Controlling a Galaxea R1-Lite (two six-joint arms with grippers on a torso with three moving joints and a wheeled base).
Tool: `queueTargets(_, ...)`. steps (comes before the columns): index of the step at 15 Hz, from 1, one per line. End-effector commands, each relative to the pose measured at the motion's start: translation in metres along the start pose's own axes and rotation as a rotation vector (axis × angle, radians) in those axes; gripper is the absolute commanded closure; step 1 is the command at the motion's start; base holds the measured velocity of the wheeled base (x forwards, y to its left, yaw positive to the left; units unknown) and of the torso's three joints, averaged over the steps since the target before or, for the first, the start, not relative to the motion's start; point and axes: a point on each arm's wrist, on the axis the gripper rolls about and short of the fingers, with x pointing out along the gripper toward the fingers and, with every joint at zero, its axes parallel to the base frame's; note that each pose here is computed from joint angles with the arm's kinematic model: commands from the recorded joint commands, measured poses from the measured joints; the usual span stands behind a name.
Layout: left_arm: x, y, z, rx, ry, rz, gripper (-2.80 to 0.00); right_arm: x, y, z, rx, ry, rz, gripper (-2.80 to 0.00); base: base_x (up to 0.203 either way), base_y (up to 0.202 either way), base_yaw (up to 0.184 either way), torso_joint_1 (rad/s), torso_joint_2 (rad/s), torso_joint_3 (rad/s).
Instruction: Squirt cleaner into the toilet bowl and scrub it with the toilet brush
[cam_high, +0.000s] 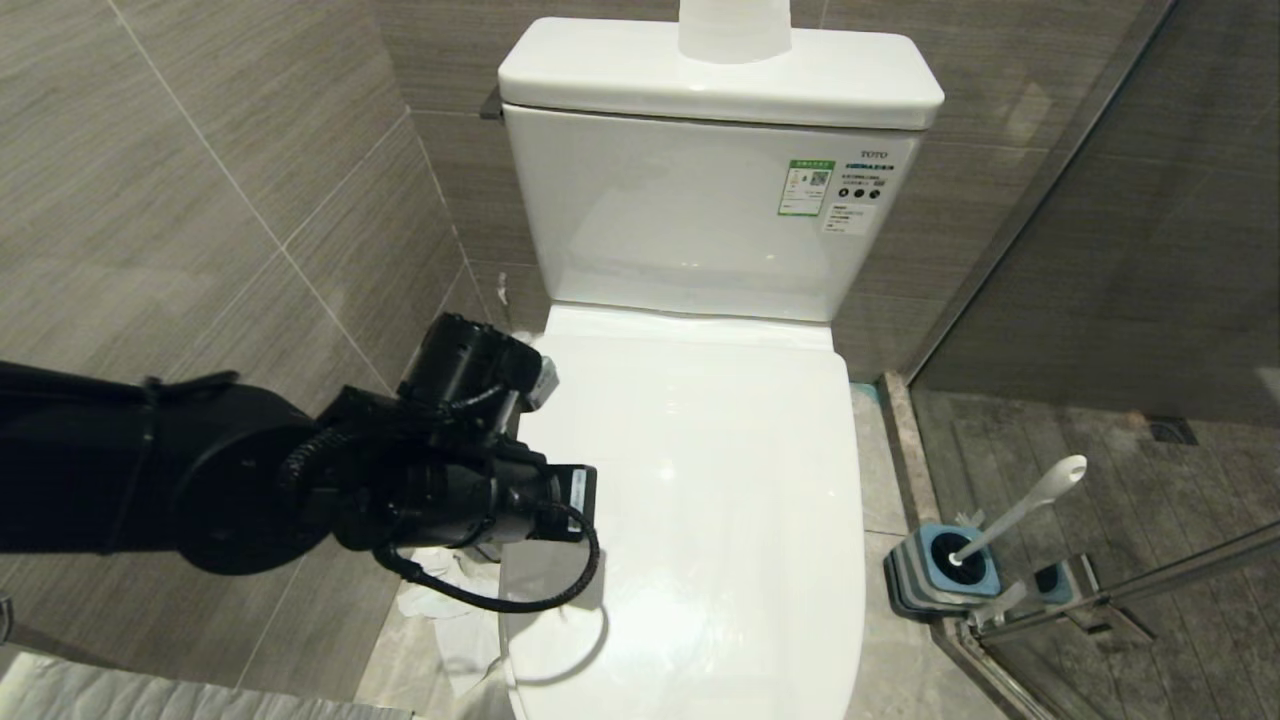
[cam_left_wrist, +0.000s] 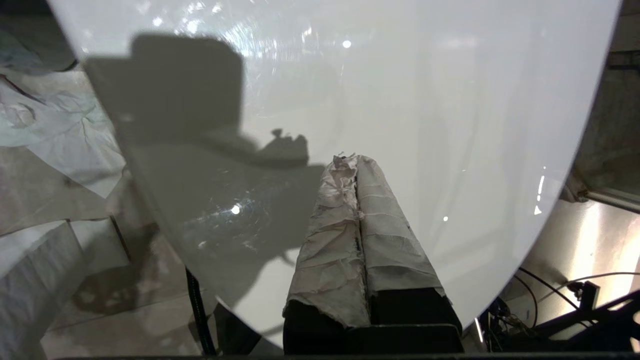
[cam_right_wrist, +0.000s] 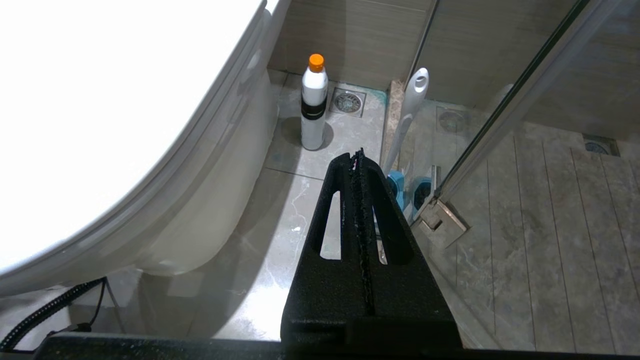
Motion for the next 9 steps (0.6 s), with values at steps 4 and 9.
queueTargets(4,-0.079,-0.001,0.011,0.013,0.011,-0.014,0.0,0.002,0.0,-0.007,-0.001,0.025,0.002,0.0,0.0,0.0,0.0,0.0,0.0,0.0)
queueTargets(9,-0.12,0.002,0.009,0.055,-0.007,0.07,0.0,0.002,0.0,-0.007,-0.001,0.025,0.002,0.0,0.0,0.0,0.0,0.0,0.0,0.0)
